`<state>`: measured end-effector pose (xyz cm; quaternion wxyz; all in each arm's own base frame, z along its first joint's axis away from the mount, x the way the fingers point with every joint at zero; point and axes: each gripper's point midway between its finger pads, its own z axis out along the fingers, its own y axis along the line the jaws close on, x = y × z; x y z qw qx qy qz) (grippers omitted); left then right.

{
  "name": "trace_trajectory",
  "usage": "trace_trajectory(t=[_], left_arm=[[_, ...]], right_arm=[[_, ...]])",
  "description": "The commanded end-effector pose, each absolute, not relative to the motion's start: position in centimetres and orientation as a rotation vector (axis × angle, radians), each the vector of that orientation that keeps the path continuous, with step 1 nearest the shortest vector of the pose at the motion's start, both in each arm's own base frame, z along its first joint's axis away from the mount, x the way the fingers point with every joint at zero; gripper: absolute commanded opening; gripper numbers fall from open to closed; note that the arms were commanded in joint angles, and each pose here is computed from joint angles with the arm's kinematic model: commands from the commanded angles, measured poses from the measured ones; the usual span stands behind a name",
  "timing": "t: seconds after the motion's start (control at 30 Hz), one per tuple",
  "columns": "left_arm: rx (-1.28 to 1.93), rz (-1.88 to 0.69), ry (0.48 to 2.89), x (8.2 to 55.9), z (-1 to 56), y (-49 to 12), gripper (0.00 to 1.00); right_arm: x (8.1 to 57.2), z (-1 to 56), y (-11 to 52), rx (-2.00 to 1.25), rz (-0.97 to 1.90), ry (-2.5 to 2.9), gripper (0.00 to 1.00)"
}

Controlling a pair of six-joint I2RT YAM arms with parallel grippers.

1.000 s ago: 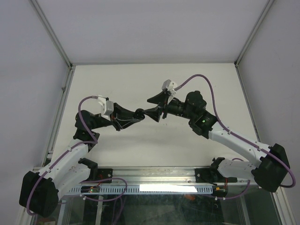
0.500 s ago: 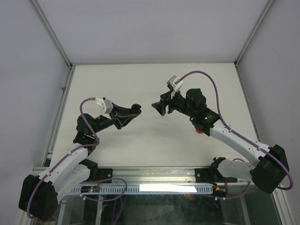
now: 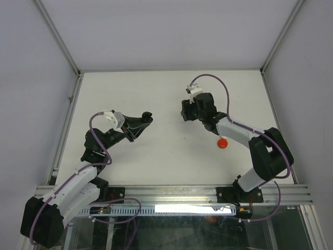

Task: Insert the wireless bluetooth earbuds into the charging case
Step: Adjust the earbud at the center of the board.

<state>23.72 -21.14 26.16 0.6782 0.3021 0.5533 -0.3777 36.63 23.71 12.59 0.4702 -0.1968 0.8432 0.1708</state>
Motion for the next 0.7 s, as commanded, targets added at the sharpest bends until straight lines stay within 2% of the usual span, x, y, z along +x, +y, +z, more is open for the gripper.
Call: trace_trajectory(t=[0.0, 0.3, 0.67], left_arm=[[0.680, -0.783, 1.143, 23.8, 28.0, -20.8, 0.05], [0.691, -0.781, 1.138, 23.7, 28.1, -20.8, 0.05], [0.708, -0.798, 1.140, 23.5, 28.0, -21.0, 0.05]], right_arm=[[41.3, 15.2, 23.9, -0.311, 0.391, 1.958, 0.53], [45.4, 11.2, 23.9, -0.201, 0.301, 2.025, 0.37], [46.3, 6.2, 23.3, -0.188, 0.208, 2.151, 0.35]])
